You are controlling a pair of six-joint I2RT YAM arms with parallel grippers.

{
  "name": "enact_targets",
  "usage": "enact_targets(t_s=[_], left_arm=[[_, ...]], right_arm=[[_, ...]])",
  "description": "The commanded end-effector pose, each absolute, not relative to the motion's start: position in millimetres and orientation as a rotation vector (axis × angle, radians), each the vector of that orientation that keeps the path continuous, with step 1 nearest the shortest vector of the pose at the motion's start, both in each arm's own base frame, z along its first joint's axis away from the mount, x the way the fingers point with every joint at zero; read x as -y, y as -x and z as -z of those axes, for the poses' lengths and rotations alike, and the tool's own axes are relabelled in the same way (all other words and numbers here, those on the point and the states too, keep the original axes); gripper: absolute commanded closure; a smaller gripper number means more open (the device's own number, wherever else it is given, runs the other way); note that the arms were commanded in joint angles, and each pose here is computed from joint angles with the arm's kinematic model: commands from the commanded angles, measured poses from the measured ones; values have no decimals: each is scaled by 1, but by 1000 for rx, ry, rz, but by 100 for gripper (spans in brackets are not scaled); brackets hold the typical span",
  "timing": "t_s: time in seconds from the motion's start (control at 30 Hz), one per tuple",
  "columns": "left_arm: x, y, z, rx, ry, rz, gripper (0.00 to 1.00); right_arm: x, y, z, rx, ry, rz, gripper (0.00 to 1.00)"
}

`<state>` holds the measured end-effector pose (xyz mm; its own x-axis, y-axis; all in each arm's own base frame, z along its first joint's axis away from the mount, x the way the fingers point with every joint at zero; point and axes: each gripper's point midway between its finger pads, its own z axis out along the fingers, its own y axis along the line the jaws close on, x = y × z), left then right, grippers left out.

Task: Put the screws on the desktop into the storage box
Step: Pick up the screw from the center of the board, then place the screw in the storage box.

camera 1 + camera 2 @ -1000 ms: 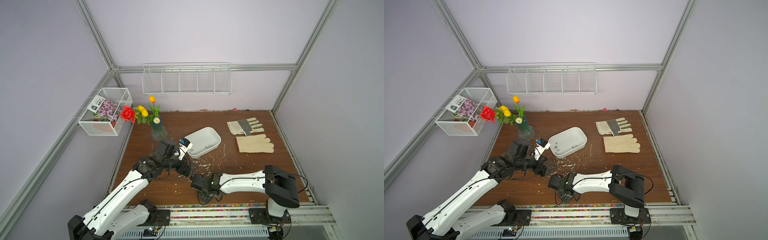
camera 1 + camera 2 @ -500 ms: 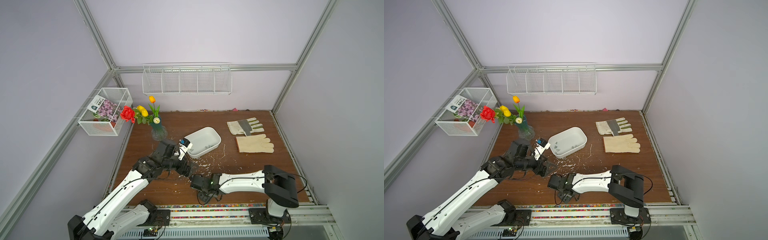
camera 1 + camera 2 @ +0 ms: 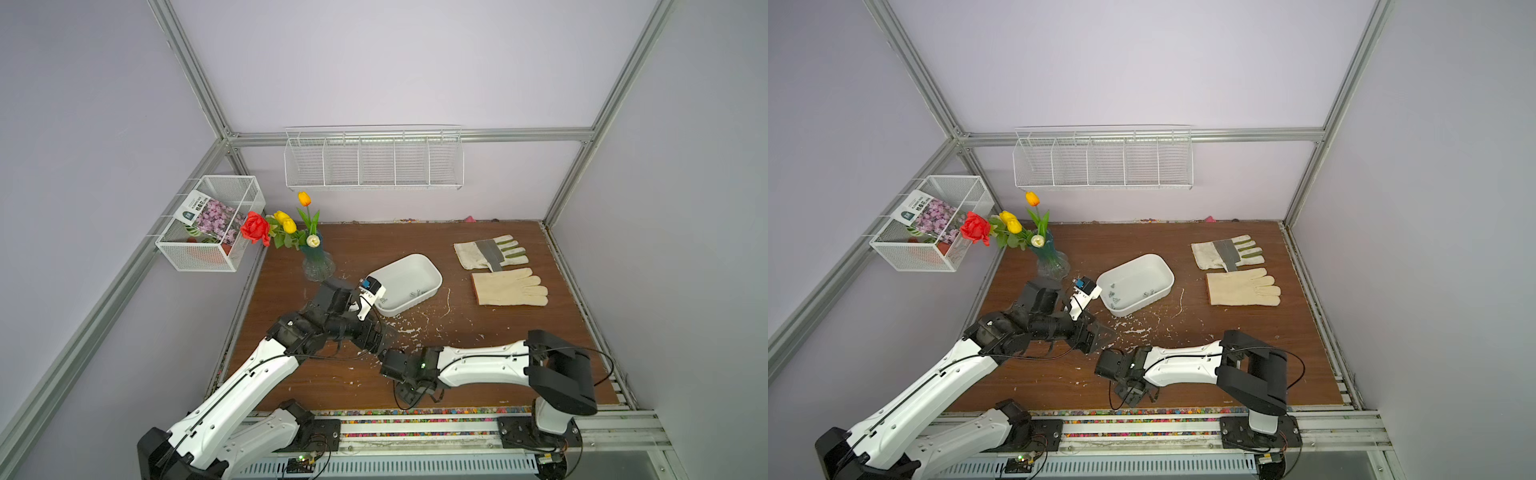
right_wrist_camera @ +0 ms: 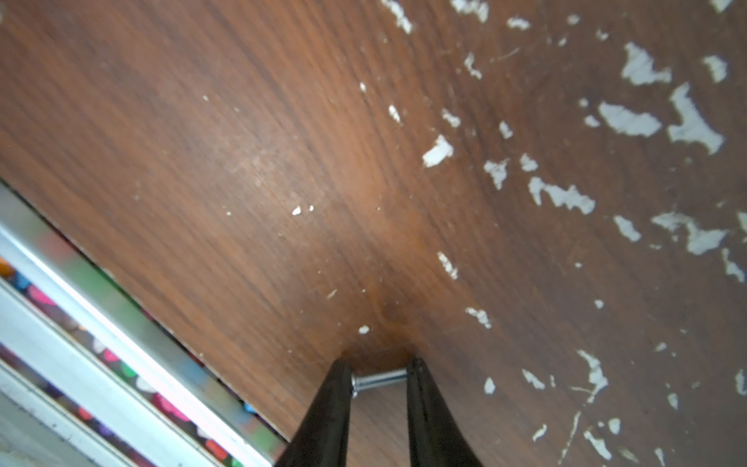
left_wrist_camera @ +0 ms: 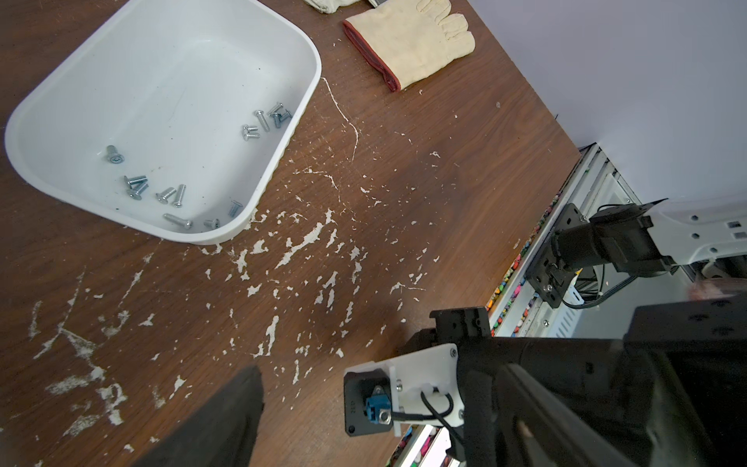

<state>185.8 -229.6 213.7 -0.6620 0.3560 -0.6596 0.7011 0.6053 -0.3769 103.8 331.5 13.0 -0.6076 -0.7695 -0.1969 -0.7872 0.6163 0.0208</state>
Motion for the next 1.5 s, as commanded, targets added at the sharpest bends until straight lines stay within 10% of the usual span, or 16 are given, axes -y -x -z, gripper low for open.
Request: enact_targets(t_s=[0.0,0.63,1.47], left_arm=[[231,-186,-218,-2287,-832,870,7],[215,-190,-240,-2256,-770,771,6],[204,-198,-242,-2255,-686,698,0]], right_arm=[[-320,-98,-4,-2708,1334,-103,74],[-282,-141,-24,-2743,1171,-99,75],[-310,-346,-126,-2587,854,-293,73]])
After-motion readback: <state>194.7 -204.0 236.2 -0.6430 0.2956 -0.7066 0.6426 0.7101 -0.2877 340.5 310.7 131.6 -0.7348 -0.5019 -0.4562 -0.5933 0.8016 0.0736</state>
